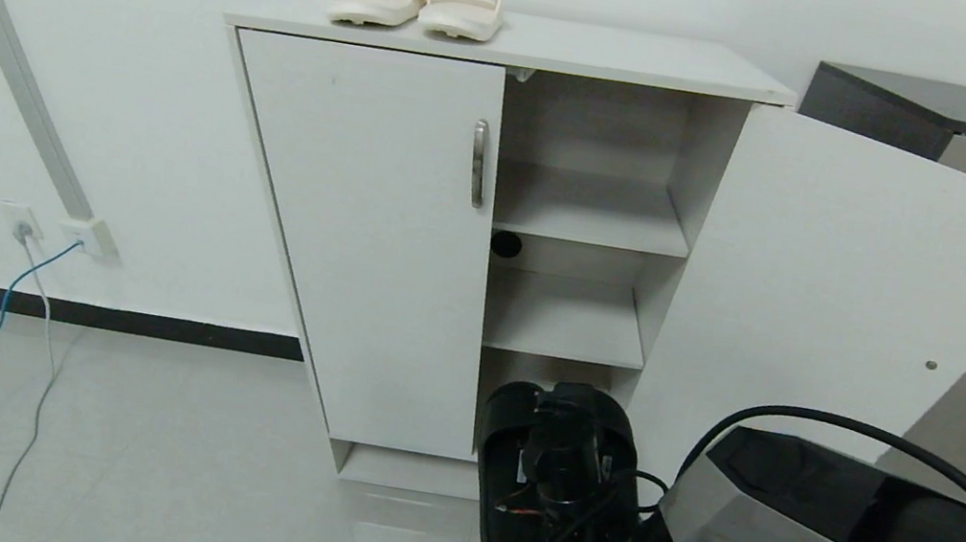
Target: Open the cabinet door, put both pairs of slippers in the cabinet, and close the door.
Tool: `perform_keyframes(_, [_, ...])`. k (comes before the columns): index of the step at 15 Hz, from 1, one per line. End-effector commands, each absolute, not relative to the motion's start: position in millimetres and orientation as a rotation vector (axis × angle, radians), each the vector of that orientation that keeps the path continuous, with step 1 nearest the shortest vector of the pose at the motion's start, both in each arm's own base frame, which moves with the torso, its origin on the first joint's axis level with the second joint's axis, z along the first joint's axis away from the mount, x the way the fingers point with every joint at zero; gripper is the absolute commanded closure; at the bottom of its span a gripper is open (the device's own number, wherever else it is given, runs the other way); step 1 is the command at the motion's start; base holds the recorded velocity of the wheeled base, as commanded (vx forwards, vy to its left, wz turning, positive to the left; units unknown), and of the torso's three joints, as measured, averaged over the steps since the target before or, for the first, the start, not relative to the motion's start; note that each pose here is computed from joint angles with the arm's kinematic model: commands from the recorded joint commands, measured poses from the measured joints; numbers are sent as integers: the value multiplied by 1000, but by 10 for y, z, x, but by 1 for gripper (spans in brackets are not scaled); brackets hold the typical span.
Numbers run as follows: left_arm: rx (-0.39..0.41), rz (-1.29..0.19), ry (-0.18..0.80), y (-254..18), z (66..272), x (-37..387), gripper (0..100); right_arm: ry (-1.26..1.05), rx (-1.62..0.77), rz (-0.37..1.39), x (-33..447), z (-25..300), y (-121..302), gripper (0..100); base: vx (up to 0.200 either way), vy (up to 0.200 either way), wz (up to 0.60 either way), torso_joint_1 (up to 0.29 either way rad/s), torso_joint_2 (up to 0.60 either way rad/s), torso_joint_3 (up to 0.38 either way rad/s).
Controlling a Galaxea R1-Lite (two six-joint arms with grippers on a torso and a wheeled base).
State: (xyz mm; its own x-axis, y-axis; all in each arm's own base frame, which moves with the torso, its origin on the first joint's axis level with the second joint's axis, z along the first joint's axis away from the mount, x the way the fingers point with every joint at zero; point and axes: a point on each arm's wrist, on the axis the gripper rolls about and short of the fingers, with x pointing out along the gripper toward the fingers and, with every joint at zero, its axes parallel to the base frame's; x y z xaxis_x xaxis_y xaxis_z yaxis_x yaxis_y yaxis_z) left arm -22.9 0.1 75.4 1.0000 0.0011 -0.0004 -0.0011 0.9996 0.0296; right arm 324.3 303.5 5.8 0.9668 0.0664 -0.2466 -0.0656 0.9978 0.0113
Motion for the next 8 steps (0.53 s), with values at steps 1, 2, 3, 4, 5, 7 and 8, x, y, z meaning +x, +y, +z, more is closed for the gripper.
perform_keyframes(1, [29, 2, 2, 1, 753, -228, 100, 246, 6, 58, 3331, -19, 3050, 100, 0, 0, 0, 7, 2, -207])
perform_keyframes(2, [29, 2, 2, 1, 753, -228, 100, 240, 5, 52, 3387, -60, 3066, 100, 0, 0, 0, 12, -2, -193])
perform_keyframes(3, [29, 2, 2, 1, 753, -228, 100, 231, -6, 44, 3432, -88, 3079, 100, 0, 0, 0, 7, 2, -198])
perform_keyframes(4, [29, 2, 2, 1, 753, -228, 100, 212, -7, 41, 3474, -75, 3079, 100, 0, 0, 0, 2, 2, -188])
perform_keyframes(5, [29, 2, 2, 1, 753, -228, 100, 184, 3, 39, 3506, -39, 3070, 100, 0, 0, 0, 2, -2, -198])
perform_keyframes(7, [29, 2, 2, 1, 753, -228, 100, 119, 4, 30, 3570, 37, 3021, 100, 0, 0, 0, 5, 2, -200])
perform_keyframes(8, [29, 2, 2, 1, 753, -228, 100, 87, 3, 26, 3596, 58, 2996, 100, 0, 0, 0, 7, 2, -139])
